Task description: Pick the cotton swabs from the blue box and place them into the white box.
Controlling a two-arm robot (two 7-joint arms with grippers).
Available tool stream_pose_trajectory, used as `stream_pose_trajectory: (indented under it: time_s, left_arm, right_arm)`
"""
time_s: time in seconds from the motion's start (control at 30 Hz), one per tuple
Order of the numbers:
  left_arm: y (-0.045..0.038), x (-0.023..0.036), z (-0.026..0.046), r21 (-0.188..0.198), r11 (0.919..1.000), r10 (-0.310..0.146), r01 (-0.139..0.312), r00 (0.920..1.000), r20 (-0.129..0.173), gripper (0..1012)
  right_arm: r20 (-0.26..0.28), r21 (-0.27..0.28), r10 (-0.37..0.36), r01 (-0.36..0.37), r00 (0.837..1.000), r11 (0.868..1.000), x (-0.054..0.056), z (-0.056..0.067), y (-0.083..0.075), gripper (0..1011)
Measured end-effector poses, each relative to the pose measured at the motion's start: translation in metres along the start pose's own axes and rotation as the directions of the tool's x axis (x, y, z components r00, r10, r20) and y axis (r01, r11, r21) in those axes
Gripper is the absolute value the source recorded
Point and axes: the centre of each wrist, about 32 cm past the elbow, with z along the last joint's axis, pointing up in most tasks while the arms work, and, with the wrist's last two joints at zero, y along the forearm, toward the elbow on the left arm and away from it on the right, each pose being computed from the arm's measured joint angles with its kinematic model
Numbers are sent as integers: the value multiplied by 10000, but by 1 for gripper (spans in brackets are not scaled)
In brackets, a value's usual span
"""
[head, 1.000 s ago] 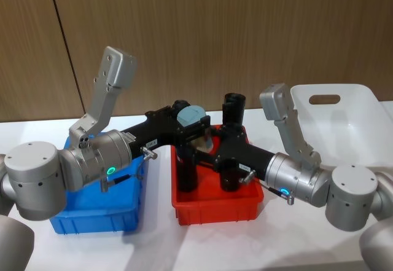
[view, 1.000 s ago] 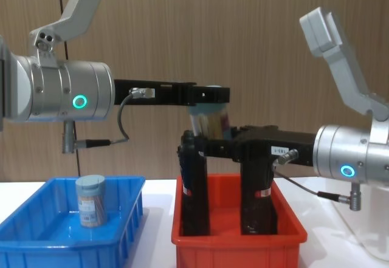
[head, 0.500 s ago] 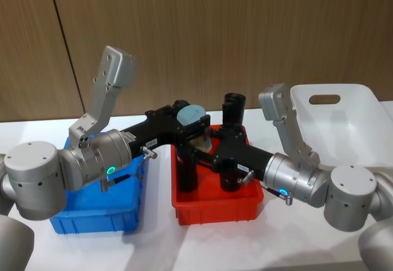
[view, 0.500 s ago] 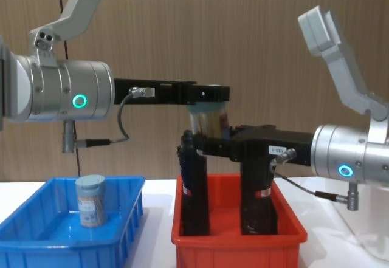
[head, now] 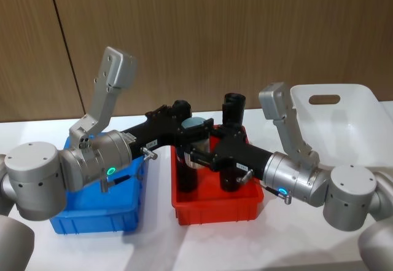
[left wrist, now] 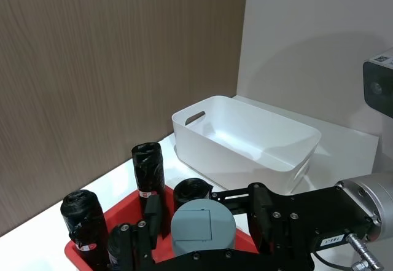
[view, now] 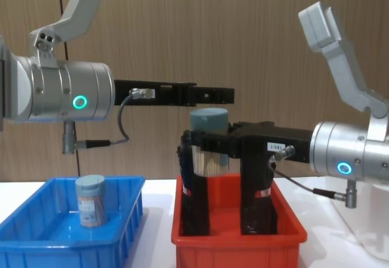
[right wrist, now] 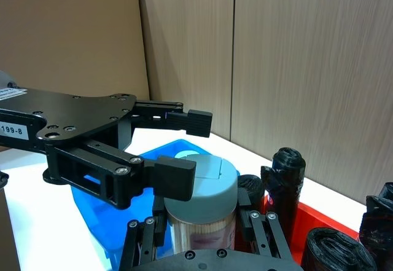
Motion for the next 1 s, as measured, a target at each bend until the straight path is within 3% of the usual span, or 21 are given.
stream_pose_trajectory:
  time_s: [0.1, 1.0]
  left_arm:
    - [0, 0, 0, -1, 10000, 2, -2, 10000, 0, 1004]
    - [1, 0, 3, -23, 10000, 3, -3, 10000, 12, 1004]
  right_arm:
    - [3, 7, 12, -12, 10000, 10000, -2, 0, 1, 677]
    - [-105, 145, -99, 100, 9999, 9998, -11, -21, -57, 677]
